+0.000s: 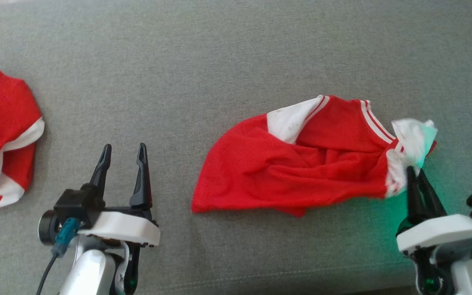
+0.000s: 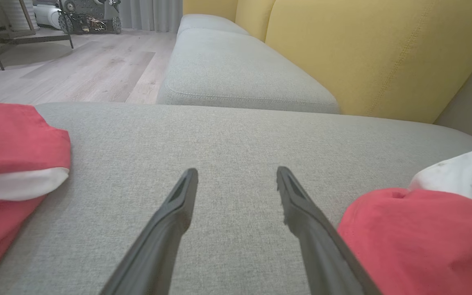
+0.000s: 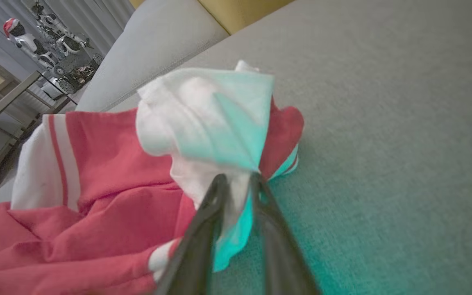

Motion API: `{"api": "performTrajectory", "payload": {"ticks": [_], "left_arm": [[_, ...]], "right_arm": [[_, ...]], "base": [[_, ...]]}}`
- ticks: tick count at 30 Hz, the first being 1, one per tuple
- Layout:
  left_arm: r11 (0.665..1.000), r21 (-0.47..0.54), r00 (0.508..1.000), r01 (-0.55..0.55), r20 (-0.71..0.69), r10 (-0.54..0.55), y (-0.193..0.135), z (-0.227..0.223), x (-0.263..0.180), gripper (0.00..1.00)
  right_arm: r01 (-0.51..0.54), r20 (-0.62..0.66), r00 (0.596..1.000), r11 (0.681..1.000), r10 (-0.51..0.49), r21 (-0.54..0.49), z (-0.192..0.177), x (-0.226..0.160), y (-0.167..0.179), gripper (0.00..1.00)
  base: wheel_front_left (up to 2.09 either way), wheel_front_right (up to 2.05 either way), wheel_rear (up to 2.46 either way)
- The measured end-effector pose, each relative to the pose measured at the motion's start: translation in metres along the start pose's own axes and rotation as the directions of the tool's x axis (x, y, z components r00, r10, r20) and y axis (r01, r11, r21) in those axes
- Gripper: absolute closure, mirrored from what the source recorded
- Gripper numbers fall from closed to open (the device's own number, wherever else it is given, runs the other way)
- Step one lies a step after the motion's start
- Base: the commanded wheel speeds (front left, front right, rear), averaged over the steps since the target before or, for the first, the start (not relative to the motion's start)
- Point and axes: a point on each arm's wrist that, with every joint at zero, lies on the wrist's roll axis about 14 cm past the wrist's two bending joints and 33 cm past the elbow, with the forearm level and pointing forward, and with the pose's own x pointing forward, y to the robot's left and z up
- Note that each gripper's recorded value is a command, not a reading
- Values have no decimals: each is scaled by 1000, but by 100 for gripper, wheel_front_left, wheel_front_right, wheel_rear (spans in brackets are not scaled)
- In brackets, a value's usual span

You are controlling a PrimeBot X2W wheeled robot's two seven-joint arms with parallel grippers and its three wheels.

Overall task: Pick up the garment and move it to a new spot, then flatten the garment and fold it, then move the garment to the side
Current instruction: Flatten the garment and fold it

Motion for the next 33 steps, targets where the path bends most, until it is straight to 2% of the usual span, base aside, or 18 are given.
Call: {"api": "performTrajectory", "payload": {"ticks": [7,12,17,20,25,33], "left_arm": [[1000,2,1000,6,-1,-6,-2,0,1,0],[1000,4,1000,3,6,-3,-1,2,0,0],[1000,7,1000,-5,20,5,2,8,-2,0],[1000,10,999,-9,34,8,3,13,-5,0],[1000,18,999,-15,45,14,4,18,-16,0],[999,34,999,-30,20,30,8,13,-44,0]], "right_arm": [[-19,54,998,1000,19,-8,7,0,7,0],[-71,135,987,986,91,-150,34,1,29,0],[-121,202,961,945,188,-305,62,2,62,0],[-144,210,951,924,229,-355,68,0,76,0],[-164,209,942,904,263,-395,71,-9,88,0],[-169,195,944,901,264,-400,63,-32,87,0]], "base": [[0,0,0],[0,0,0],[0,0,0],[0,0,0],[0,0,0],[0,0,0]]}}
